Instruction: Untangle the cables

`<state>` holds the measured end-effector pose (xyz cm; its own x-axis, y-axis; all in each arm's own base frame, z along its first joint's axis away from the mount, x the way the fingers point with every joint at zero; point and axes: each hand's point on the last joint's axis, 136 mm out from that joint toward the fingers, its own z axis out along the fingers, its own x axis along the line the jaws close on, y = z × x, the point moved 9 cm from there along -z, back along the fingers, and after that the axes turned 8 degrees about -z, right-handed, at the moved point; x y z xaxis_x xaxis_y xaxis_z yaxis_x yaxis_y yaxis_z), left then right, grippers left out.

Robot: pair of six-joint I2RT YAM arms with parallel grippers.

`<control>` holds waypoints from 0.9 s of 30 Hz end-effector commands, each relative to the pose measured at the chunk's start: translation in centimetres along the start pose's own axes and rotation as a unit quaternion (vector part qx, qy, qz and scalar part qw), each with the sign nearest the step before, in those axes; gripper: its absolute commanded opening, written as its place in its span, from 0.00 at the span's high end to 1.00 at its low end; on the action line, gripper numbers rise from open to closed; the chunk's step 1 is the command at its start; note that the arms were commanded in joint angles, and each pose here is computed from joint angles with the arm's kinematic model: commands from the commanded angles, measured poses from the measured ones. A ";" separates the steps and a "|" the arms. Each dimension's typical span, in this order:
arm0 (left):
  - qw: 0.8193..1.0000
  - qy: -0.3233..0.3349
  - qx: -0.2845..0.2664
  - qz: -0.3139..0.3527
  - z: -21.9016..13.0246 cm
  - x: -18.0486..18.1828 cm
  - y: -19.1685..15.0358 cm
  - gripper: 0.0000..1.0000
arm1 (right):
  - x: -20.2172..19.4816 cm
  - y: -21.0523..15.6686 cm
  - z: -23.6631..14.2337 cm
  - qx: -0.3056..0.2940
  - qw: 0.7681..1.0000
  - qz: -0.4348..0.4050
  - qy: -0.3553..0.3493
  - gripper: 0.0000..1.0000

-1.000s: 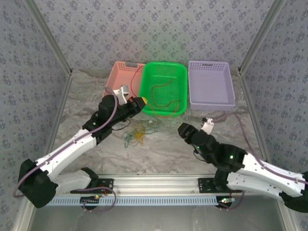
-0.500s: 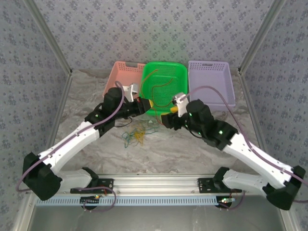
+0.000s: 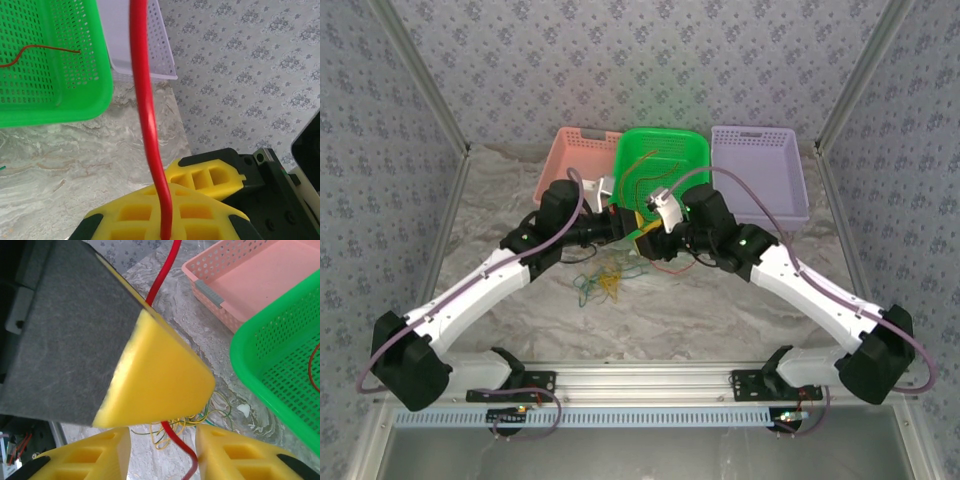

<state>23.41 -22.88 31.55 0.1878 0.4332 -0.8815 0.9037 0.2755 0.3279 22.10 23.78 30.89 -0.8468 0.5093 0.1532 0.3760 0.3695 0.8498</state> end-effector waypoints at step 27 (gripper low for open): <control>0.969 0.181 -0.165 -0.038 -10.4 7.1 -5.1 0.11 | -9.9 4.8 1.3 -0.012 0.992 0.088 -0.091 1.00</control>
<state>17.43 -13.64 30.34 0.0259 0.6119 -0.7905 0.7130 0.5430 0.4437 30.28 21.74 33.46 -0.7375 0.6473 0.1926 0.4473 0.2545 0.8574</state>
